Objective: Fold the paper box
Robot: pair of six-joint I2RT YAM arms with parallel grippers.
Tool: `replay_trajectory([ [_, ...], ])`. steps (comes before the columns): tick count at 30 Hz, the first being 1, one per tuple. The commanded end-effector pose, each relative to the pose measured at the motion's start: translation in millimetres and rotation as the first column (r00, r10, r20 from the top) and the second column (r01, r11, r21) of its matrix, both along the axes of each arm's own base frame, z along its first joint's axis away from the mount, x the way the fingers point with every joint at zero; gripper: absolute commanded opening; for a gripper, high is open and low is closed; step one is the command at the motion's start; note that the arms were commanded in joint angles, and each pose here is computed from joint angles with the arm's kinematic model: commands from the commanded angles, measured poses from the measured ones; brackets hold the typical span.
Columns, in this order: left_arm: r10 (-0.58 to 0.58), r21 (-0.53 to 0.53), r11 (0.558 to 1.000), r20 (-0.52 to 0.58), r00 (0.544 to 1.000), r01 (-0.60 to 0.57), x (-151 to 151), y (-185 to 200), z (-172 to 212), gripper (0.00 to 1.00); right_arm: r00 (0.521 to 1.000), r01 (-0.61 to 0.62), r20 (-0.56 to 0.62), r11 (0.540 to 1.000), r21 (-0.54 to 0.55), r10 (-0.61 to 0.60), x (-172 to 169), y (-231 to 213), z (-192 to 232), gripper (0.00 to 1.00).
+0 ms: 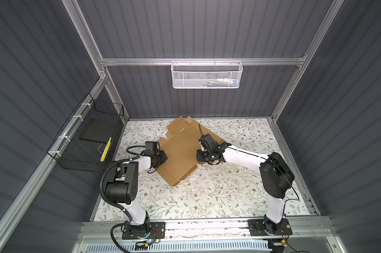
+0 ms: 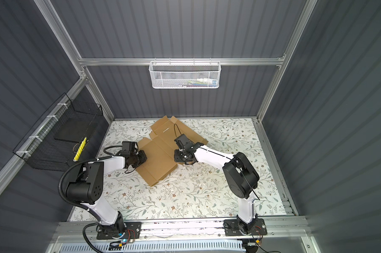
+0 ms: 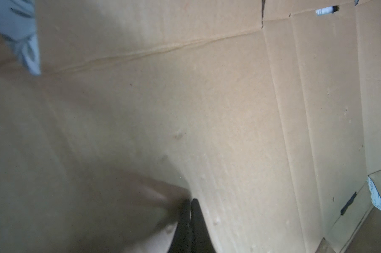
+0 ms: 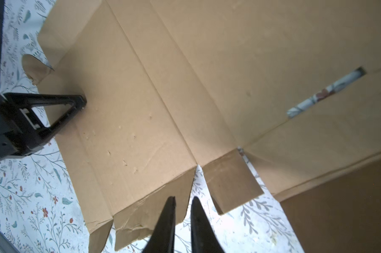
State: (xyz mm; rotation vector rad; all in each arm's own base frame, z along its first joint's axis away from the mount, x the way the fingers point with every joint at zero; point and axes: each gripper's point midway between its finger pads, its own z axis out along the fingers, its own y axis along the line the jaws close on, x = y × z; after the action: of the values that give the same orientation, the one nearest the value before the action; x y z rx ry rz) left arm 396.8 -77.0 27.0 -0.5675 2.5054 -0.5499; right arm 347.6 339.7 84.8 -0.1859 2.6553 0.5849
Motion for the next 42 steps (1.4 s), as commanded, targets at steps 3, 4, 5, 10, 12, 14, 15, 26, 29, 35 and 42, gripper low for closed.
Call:
replay_trajectory([
  [3,-0.004,-0.014,1.0,-0.063,0.998,0.004,-19,0,-19,0.0,0.999,0.014,-0.039,1.0,-0.022,-0.015,-7,-6,-23,0.17],
  [4,-0.005,-0.016,1.0,-0.066,0.998,0.004,-22,0,-20,0.0,0.999,0.015,-0.046,1.0,-0.026,-0.016,-8,-7,-27,0.18],
  [5,-0.004,-0.016,1.0,-0.067,0.998,0.002,-23,0,-20,0.0,0.999,0.015,-0.051,0.999,-0.031,-0.016,-9,-8,-31,0.17],
  [10,-0.002,-0.03,1.0,-0.074,0.997,-0.001,-36,0,-23,0.0,0.996,0.021,-0.083,0.999,-0.039,-0.025,-11,-12,-48,0.17],
  [12,-0.003,-0.037,0.999,-0.08,0.997,0.0,-40,-1,-25,0.0,0.995,0.024,-0.092,0.999,-0.045,-0.028,-12,-15,-53,0.17],
  [14,-0.005,-0.042,0.999,-0.087,0.996,0.001,-46,-1,-26,0.0,0.994,0.033,-0.099,0.998,-0.052,-0.038,-11,-19,-58,0.17],
  [15,-0.004,-0.044,0.999,-0.089,0.996,0.0,-49,-1,-27,0.0,0.994,0.036,-0.103,0.998,-0.054,-0.042,-11,-21,-60,0.17],
  [26,-0.011,-0.095,0.996,-0.089,0.996,0.002,-75,-6,-19,0.0,0.986,0.09,-0.131,0.991,-0.098,-0.103,-1,-62,-77,0.17],
  [29,-0.017,-0.1,0.995,-0.091,0.996,0.008,-87,-11,-17,0.0,0.984,0.102,-0.134,0.988,-0.116,-0.117,3,-73,-80,0.17],
  [35,-0.057,-0.091,0.995,-0.089,0.994,0.049,-110,-31,-11,0.0,0.984,0.121,-0.118,0.984,-0.127,-0.137,15,-89,-74,0.17],
  [42,-0.074,-0.04,0.997,-0.035,0.997,0.072,-98,-30,18,0.0,0.991,0.103,-0.069,0.987,-0.127,-0.113,21,-91,-45,0.17],
])
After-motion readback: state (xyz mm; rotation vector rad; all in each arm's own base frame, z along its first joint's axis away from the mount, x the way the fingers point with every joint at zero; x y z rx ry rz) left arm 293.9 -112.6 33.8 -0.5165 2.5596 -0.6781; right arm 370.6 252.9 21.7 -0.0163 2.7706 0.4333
